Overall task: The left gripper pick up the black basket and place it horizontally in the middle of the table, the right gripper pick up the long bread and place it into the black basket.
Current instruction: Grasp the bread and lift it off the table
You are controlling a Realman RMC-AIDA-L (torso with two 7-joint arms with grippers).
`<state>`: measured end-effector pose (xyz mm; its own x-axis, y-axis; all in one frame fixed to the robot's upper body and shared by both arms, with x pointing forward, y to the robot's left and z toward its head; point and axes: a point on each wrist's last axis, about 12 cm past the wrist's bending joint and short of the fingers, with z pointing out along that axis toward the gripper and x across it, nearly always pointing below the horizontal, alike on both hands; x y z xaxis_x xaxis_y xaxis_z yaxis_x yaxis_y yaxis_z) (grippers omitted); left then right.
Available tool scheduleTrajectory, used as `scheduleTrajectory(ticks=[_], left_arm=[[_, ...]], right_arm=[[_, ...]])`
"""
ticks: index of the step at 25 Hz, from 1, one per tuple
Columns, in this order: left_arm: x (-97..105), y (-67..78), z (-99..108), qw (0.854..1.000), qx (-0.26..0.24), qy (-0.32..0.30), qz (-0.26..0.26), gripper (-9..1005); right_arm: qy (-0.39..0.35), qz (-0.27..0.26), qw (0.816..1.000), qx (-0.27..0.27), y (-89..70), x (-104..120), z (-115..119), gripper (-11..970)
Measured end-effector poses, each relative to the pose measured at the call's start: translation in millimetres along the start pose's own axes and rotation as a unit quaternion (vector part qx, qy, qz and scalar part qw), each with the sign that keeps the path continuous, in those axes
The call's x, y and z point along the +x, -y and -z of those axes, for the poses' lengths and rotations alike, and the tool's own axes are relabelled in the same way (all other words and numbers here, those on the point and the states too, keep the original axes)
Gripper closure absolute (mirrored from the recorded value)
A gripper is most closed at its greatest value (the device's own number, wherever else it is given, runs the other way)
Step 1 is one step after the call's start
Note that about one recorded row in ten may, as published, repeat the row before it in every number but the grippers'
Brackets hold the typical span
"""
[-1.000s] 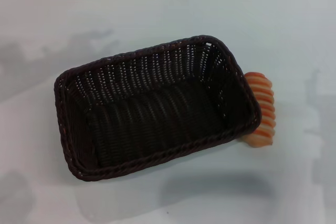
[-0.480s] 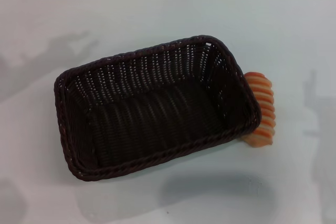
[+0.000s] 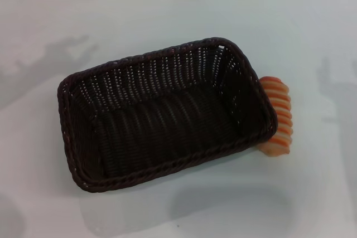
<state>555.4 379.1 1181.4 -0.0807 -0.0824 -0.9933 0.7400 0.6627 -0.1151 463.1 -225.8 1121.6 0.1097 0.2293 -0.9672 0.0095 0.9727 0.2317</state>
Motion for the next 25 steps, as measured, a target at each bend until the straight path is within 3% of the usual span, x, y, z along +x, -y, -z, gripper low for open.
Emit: scheduleTrajectory(ticks=[8, 15, 25], left_arm=[[5, 0.3, 8, 1.0, -0.014, 0.004, 0.008, 637], [6, -0.1, 10, 1.0, -0.02, 0.006, 0.01, 637], [7, -3.2, 9, 0.999, -0.036, 0.016, 0.013, 636]], right_arm=[[-0.057, -0.011, 0.997, -0.047, 0.7, -15, -28, 286], [-0.125, -0.022, 0.988, -0.092, 13.4, -36, -55, 286], [-0.192, -0.032, 0.972, -0.135, 21.8, -51, -68, 286]])
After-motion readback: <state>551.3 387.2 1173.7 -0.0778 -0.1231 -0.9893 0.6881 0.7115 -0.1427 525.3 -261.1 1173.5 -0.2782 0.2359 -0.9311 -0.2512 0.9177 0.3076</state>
